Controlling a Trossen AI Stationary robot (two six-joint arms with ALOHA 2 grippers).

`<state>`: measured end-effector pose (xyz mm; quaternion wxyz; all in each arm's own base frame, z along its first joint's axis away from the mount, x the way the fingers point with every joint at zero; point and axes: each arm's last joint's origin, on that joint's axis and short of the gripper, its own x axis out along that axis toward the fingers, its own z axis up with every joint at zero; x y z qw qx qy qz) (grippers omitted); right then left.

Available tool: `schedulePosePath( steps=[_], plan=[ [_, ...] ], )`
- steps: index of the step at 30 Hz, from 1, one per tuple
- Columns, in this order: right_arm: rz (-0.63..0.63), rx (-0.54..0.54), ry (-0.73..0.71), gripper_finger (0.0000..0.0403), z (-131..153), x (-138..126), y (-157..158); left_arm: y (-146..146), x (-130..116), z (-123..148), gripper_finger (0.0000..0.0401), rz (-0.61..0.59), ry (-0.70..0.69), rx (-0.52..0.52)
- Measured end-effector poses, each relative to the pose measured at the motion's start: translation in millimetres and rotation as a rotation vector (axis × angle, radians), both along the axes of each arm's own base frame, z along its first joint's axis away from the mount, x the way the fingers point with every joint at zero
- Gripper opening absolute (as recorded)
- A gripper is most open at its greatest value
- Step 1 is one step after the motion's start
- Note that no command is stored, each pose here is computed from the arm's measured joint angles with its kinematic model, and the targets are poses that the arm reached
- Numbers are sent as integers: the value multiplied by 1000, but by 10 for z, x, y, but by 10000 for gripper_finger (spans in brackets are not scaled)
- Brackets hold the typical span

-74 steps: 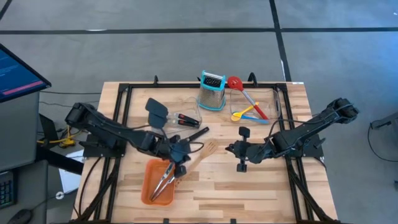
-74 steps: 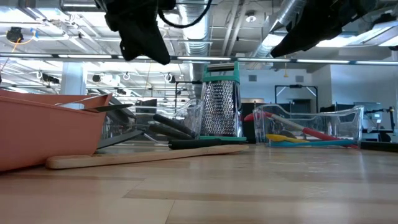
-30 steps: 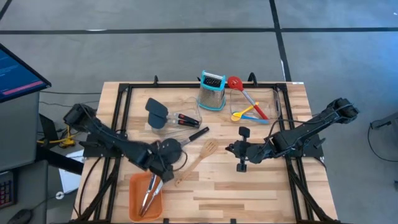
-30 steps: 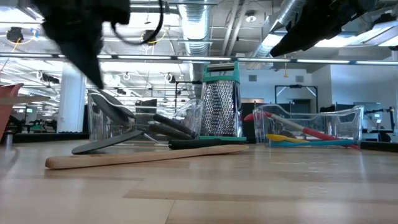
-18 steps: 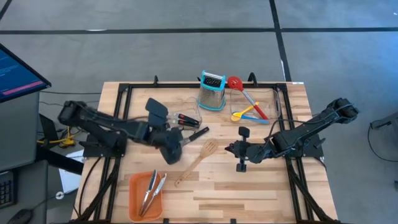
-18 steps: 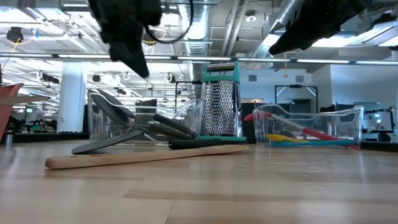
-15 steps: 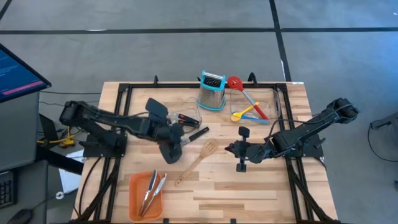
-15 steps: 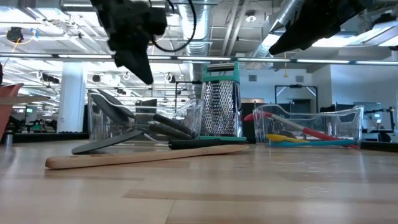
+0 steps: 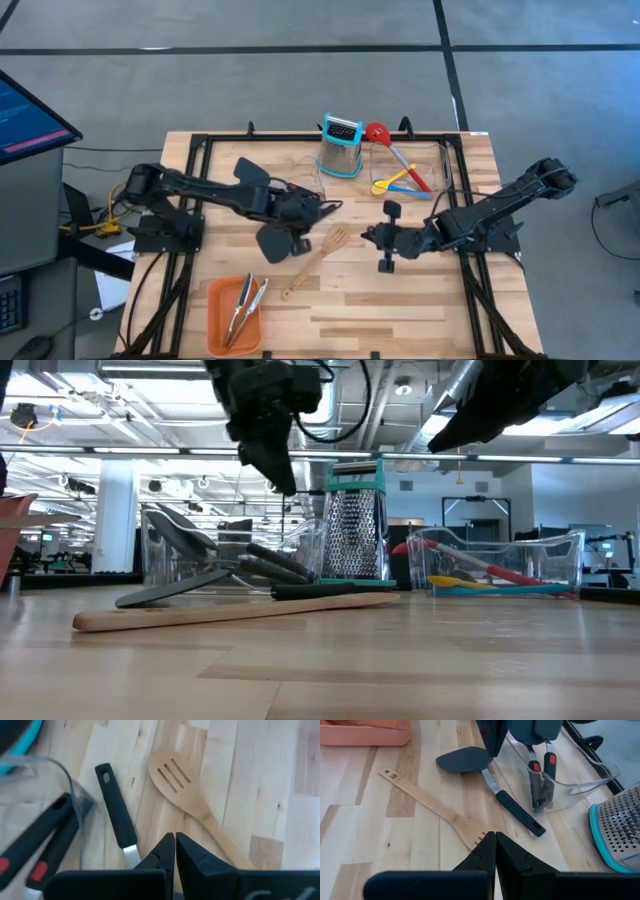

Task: Pick & Place Kitchen Items
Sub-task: Put the black spatula into the left transparent bin

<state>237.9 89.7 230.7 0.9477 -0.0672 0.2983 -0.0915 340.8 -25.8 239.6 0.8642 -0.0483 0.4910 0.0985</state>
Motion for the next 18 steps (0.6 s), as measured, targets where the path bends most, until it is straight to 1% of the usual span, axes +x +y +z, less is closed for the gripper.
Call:
schedulePosePath(
  steps=[3,5,8,12,18],
  plan=[
    [-4,-2,5,1,-4,1,-12,39,62,28,1,-4,34,15],
    [-4,-6,14,1,-11,-5,-14,85,72,9,1,15,63,29],
    [-3,-7,17,1,-13,-8,-11,161,82,-27,1,40,71,36],
    [-2,-7,17,1,-13,-9,-8,243,59,-48,1,64,71,35],
    [-2,-8,19,1,-14,-10,-9,295,80,-13,2,80,31,33]
  ],
)
